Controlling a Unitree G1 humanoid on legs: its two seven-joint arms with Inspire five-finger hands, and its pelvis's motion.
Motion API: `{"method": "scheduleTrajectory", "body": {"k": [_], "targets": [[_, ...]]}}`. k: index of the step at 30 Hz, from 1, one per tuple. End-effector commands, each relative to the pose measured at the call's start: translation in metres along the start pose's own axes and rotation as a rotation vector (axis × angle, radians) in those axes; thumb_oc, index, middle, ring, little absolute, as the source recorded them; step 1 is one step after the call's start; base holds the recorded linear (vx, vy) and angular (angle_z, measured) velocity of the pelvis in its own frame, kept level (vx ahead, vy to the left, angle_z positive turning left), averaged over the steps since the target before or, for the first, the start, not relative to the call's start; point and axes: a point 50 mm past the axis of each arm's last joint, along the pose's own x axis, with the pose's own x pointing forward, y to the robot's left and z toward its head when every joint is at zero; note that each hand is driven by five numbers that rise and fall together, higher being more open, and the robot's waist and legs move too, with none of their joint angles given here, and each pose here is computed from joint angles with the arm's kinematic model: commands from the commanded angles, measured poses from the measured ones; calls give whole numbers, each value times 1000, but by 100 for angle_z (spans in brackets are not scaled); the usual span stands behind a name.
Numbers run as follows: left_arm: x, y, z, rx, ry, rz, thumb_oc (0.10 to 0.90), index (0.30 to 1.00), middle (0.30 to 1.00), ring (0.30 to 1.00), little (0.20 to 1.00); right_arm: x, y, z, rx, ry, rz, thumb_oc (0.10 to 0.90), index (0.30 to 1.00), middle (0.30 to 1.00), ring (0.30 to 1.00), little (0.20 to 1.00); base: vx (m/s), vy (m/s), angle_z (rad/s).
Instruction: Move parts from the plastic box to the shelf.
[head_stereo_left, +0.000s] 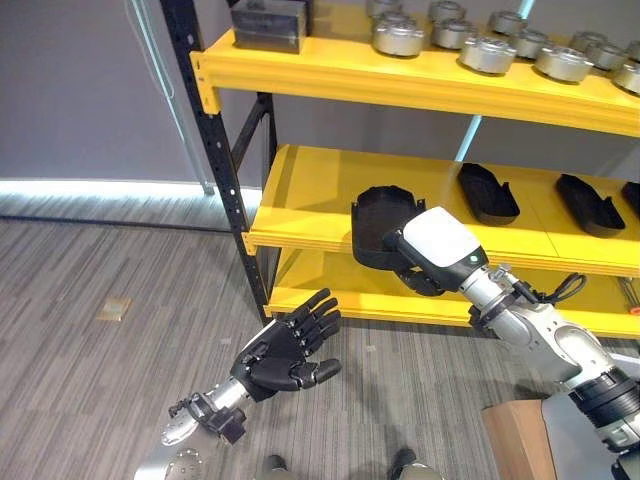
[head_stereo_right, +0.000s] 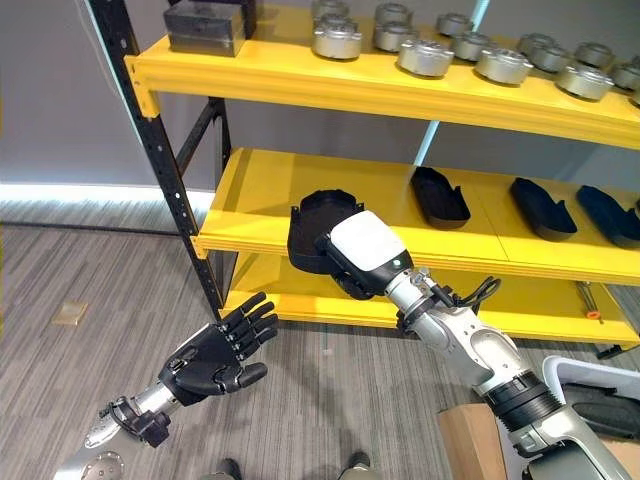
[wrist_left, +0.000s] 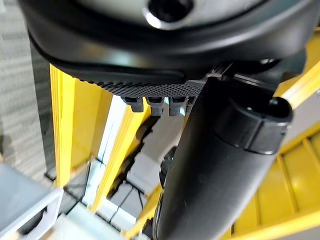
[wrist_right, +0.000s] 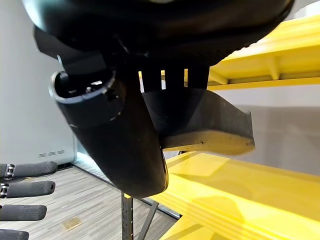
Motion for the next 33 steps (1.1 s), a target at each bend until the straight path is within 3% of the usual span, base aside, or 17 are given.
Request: {"method": "scheduleTrajectory", "body": {"k": [1,8,26,33], "targets": [[20,-27,24,34,-191,-204,900,1000,1000,1000,1000,28,-87,-9,-138,-74,-373,400,300,300,300,300,179,-308,43],[16,-30,20,14,-184,-218,900,1000,1000,1000,1000,36,-96,-11,-187,-110,-332,400,300,300,300,300,144,-174,6],[41,-35,27,4,-211,-272,900,1000,1000,1000,1000,42,-90,-39,-281,23,-290,400,300,300,300,300,83,-192,22],[36,-34,29,41,-220,-247,900,1000,1000,1000,1000,46,-85,-24,-286,-36,-286,400,300,300,300,300,175,-26,3]]}}
